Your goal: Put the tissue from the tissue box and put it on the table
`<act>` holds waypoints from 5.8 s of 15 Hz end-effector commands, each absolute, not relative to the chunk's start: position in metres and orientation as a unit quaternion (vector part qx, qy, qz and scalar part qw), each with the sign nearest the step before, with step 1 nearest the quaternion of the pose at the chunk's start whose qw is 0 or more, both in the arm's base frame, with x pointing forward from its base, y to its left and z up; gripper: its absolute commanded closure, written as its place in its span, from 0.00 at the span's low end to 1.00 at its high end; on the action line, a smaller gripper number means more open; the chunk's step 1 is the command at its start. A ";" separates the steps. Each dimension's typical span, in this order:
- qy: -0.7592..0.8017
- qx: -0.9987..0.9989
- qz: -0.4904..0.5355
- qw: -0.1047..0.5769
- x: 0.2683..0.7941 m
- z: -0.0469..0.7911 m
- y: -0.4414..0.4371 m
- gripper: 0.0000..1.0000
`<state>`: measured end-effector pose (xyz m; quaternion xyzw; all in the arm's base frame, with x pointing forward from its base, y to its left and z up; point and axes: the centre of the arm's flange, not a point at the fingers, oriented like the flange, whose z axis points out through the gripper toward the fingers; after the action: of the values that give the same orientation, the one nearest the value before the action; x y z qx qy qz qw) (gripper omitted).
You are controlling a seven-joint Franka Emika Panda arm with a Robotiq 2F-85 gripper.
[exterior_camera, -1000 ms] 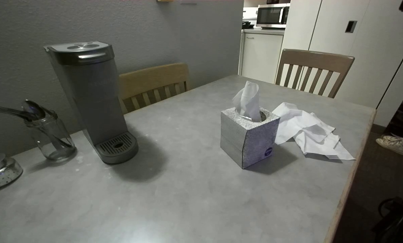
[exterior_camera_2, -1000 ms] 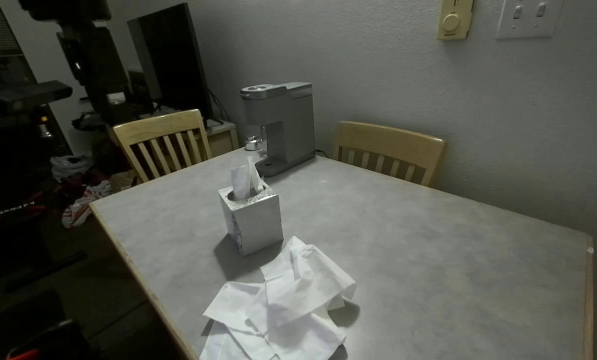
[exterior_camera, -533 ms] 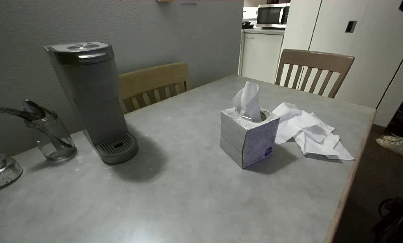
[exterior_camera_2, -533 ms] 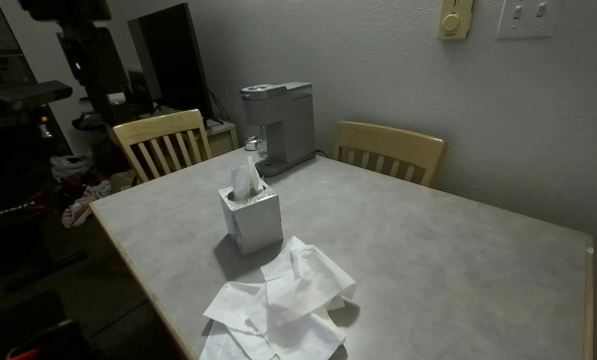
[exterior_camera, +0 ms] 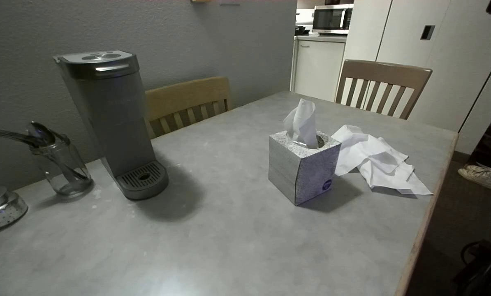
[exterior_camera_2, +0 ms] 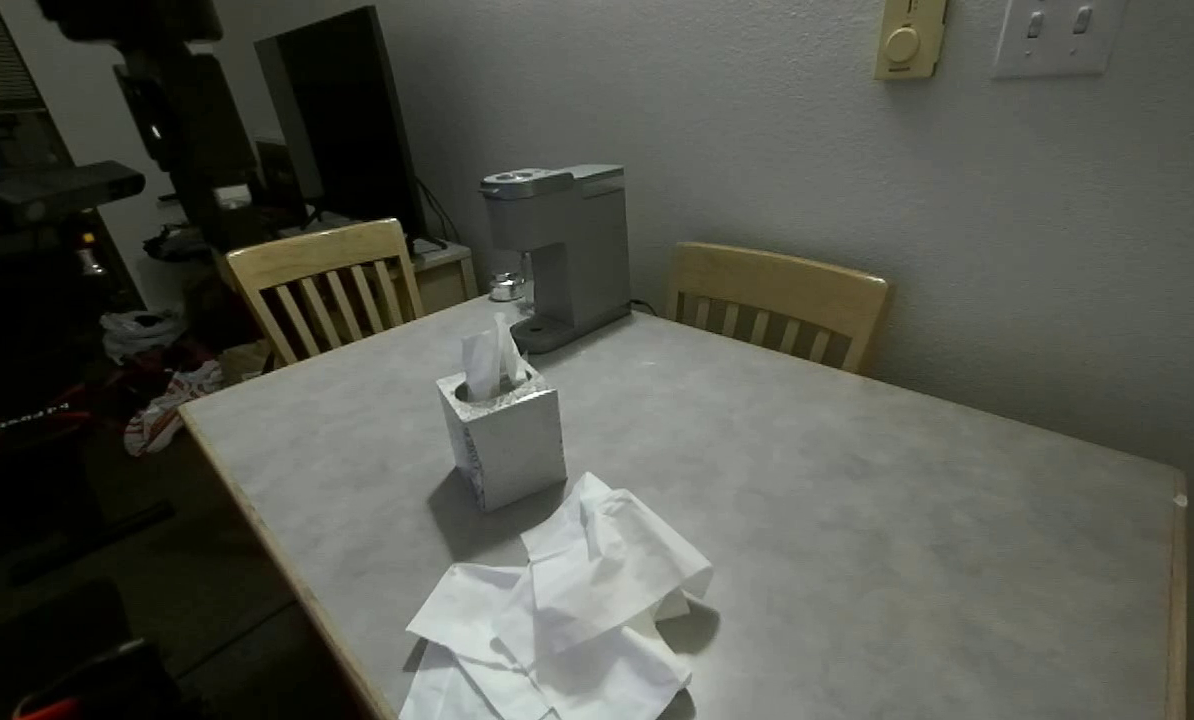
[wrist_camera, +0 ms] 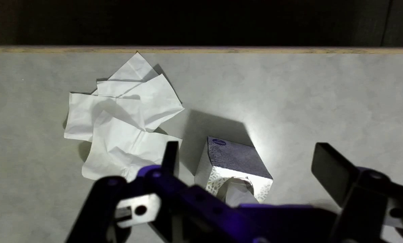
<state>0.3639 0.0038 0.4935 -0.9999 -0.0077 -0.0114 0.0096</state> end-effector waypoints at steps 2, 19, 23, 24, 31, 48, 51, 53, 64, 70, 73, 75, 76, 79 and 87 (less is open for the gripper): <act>-0.008 -1.000 -0.011 0.010 0.364 0.493 0.004 0.00; -0.008 -1.000 -0.011 0.010 0.364 0.493 0.004 0.00; -0.008 -1.000 -0.008 0.006 0.375 0.495 0.000 0.00; -0.006 -1.000 -0.008 0.006 0.382 0.497 -0.001 0.00; -0.017 -1.000 -0.014 0.001 0.404 0.507 -0.007 0.00; -0.074 -0.994 -0.081 -0.005 0.455 0.487 -0.035 0.00; -0.114 -0.988 -0.099 0.014 0.467 0.474 -0.052 0.00; -0.141 -0.983 -0.114 0.031 0.475 0.469 -0.064 0.00; -0.305 -0.924 -0.164 0.161 0.520 0.465 -0.053 0.00; -0.281 -0.933 -0.171 0.146 0.504 0.467 -0.053 0.00; -0.306 -0.923 -0.174 0.154 0.508 0.458 -0.034 0.00; -0.311 -0.923 -0.155 0.163 0.517 0.433 -0.022 0.00; -0.313 -0.923 -0.146 0.172 0.520 0.420 -0.016 0.00; -0.318 -0.923 -0.113 0.183 0.528 0.384 -0.002 0.00; -0.320 -0.931 -0.062 0.162 0.534 0.340 0.020 0.00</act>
<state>0.5344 0.0203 0.3402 -0.9315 -0.3199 -0.0620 0.1614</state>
